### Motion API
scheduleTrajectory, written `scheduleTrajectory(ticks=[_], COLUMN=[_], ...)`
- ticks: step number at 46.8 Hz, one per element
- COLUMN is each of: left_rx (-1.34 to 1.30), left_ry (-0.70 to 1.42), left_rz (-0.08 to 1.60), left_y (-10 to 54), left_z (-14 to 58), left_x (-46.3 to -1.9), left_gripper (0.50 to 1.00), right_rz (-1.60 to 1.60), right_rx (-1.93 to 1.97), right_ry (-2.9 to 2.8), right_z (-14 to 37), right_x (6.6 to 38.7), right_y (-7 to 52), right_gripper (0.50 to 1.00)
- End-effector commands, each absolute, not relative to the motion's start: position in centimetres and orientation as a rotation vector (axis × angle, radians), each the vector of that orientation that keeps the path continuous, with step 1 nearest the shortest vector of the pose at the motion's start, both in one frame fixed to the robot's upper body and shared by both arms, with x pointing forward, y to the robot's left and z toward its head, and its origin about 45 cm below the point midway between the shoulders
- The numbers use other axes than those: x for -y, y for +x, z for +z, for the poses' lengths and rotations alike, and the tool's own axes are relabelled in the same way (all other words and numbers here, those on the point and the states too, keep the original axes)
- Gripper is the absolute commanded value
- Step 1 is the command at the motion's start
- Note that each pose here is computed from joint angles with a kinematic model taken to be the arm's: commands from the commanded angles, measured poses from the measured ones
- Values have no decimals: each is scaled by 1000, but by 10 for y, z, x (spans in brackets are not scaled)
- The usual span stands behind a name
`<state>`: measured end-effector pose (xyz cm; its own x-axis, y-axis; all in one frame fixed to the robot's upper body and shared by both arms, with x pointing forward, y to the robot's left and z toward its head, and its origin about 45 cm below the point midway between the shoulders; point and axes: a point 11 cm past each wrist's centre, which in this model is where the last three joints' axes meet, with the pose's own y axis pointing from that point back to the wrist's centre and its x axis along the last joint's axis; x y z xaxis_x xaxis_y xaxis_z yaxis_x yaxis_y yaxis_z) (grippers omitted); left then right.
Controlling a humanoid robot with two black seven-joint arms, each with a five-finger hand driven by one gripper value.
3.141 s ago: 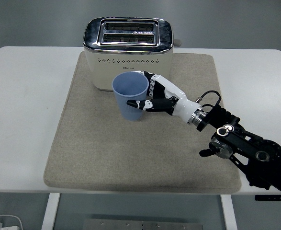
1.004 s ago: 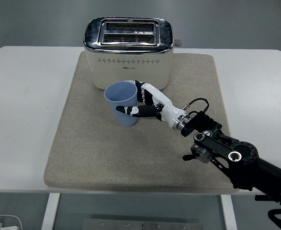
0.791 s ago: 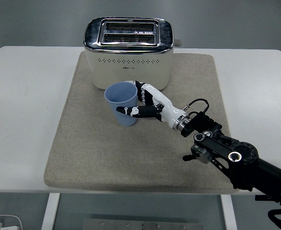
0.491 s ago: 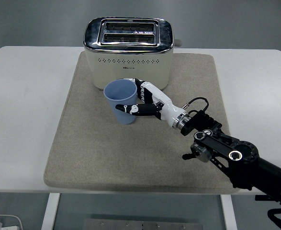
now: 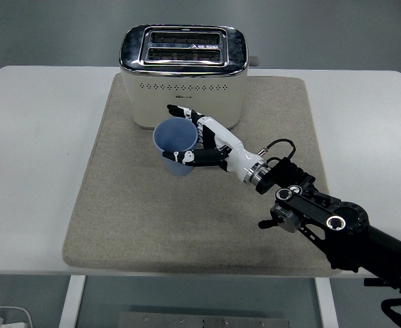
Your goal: Put the water cup in front of the bread machine
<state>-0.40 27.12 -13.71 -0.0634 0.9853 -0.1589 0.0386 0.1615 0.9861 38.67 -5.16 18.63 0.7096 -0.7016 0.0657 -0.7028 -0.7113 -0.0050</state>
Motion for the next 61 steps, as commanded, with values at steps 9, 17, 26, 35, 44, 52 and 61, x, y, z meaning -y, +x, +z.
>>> scheduleTrajectory(ticks=[9, 17, 26, 35, 44, 52, 61], left_rx=[-1357, -1356, -1356, -1356, -1356, -1357, -1357], left_ry=[1091, 1092, 1092, 1092, 1092, 1091, 1091], left_rz=[1111, 1112, 1112, 1112, 1112, 1111, 1111], left_y=[-4, -4, -4, -4, -4, -4, -4], left_z=[-137, -137, -137, -137, -137, -137, -137], left_x=[-271, -272, -272, -272, -272, -271, -271], left_gripper=[1000, 1000, 1000, 1000, 1000, 1000, 1000], right_rz=[96, 88, 89, 89, 95, 110, 109], right_rx=[1176, 1162, 1151, 1149, 1148, 1158, 1187], right_ry=[2896, 2906, 2912, 2913, 2915, 2900, 2871], right_z=[188, 188, 190, 190, 192, 192, 189], right_x=[50, 49, 48, 48, 47, 53, 59], right_y=[385, 384, 385, 385, 386, 390, 397], right_gripper=[930, 928, 930, 930, 928, 930, 930])
